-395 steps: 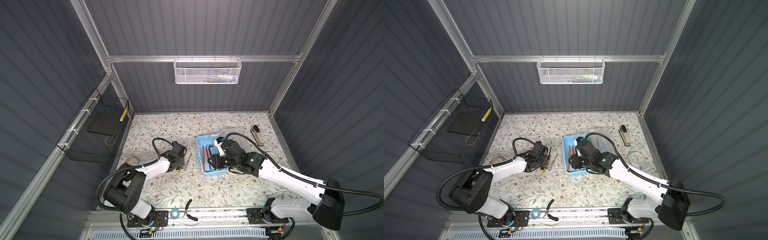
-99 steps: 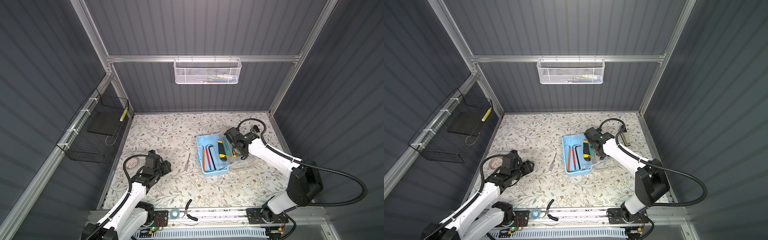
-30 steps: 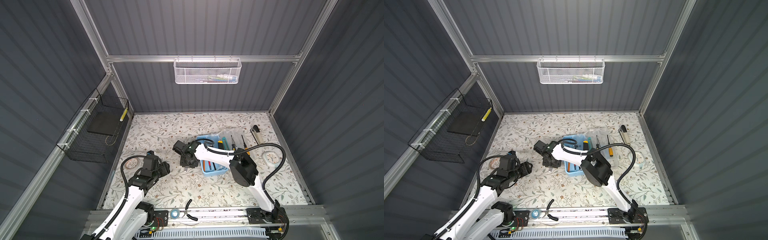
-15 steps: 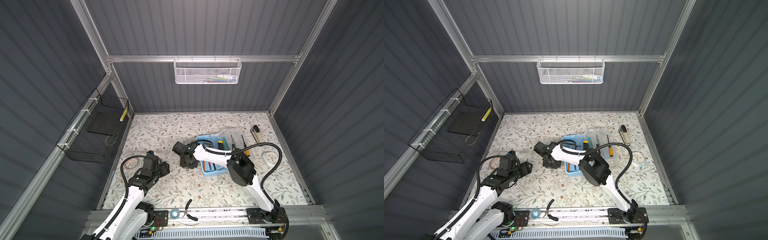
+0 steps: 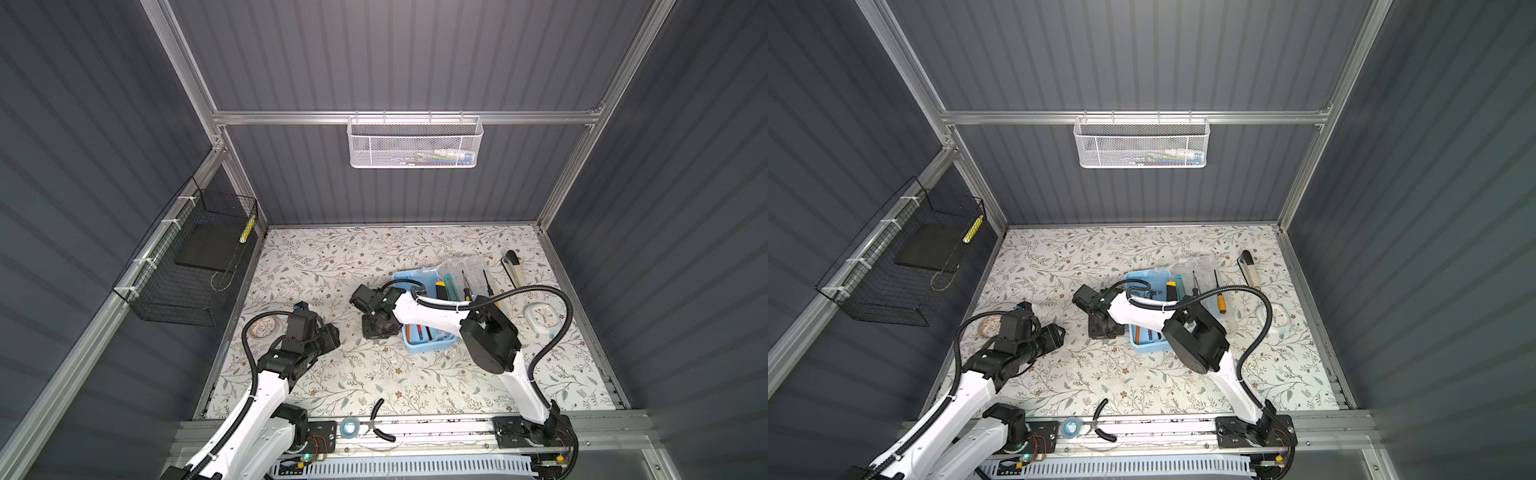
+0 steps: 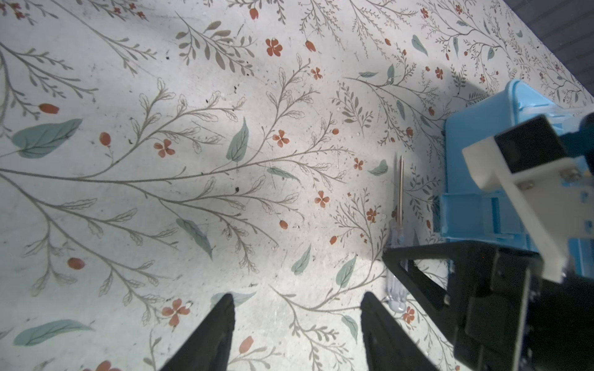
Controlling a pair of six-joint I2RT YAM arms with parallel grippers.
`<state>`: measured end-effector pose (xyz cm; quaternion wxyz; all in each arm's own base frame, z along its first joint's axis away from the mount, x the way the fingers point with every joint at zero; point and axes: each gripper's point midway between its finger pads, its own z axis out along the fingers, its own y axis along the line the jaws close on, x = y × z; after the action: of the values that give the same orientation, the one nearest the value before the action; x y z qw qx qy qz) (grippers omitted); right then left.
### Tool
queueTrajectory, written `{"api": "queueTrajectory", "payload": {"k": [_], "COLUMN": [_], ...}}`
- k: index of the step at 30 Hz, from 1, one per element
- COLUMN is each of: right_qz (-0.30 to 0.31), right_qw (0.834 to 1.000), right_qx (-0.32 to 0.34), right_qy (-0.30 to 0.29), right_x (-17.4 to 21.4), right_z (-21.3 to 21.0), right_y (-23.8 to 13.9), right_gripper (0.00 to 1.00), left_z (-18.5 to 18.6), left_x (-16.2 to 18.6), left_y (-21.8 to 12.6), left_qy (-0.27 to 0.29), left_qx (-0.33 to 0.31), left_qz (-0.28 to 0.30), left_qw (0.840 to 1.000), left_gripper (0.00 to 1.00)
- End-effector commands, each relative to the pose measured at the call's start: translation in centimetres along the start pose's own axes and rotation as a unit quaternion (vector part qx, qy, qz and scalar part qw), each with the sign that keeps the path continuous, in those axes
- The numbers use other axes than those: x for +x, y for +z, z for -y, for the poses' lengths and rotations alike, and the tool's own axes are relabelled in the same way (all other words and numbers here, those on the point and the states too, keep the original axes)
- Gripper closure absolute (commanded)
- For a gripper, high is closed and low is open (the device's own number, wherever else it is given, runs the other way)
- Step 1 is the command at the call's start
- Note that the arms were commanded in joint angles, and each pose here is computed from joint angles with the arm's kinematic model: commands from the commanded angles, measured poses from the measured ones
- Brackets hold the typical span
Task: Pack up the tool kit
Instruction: 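Lift the clear-handled screwdriver with the right gripper and carry it over the box, then lower the clear-handled screwdriver into the lid compartment and open the right gripper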
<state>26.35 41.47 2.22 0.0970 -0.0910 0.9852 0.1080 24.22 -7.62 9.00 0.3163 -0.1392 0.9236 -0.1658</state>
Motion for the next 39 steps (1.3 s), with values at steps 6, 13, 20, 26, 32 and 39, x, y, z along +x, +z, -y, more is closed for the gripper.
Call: {"api": "queueTrajectory", "payload": {"k": [6,13,20,26,32,39], "right_qz": [0.131,0.205,0.234,0.244,0.239,0.222], "right_qw": [0.986,0.967,0.934,0.942,0.949,0.953], "right_qx": [0.010,0.126,0.240,0.224,0.202,0.204], "right_qy": [-0.104,-0.088,-0.127,-0.058,-0.048,-0.043], "right_x": [-3.0,-4.0,-3.6,-3.4,-3.2,-3.2], "right_z": [3.0,13.4,21.8,26.4,27.9,28.8], "right_y": [-11.0,-20.5,-23.9,-24.6,-23.7,-22.2], "right_gripper": [1.00,1.00,1.00,1.00,1.00,0.97], "left_z": [0.8,1.1,1.6,2.0,2.2,2.3], "left_x": [-0.2,-0.6,-0.8,-0.8,-0.9,-0.8], "left_y": [0.2,0.3,1.0,1.3,1.5,1.6], "left_qy": [0.002,0.004,-0.001,-0.004,-0.002,-0.007], "left_qx": [0.021,0.026,0.037,0.048,0.052,0.055], "left_qz": [0.001,0.005,0.003,0.005,0.000,0.001], "left_qw": [1.000,1.000,0.999,0.999,0.999,0.998], "left_gripper": [0.37,0.37,0.37,0.37,0.37,0.37]}}
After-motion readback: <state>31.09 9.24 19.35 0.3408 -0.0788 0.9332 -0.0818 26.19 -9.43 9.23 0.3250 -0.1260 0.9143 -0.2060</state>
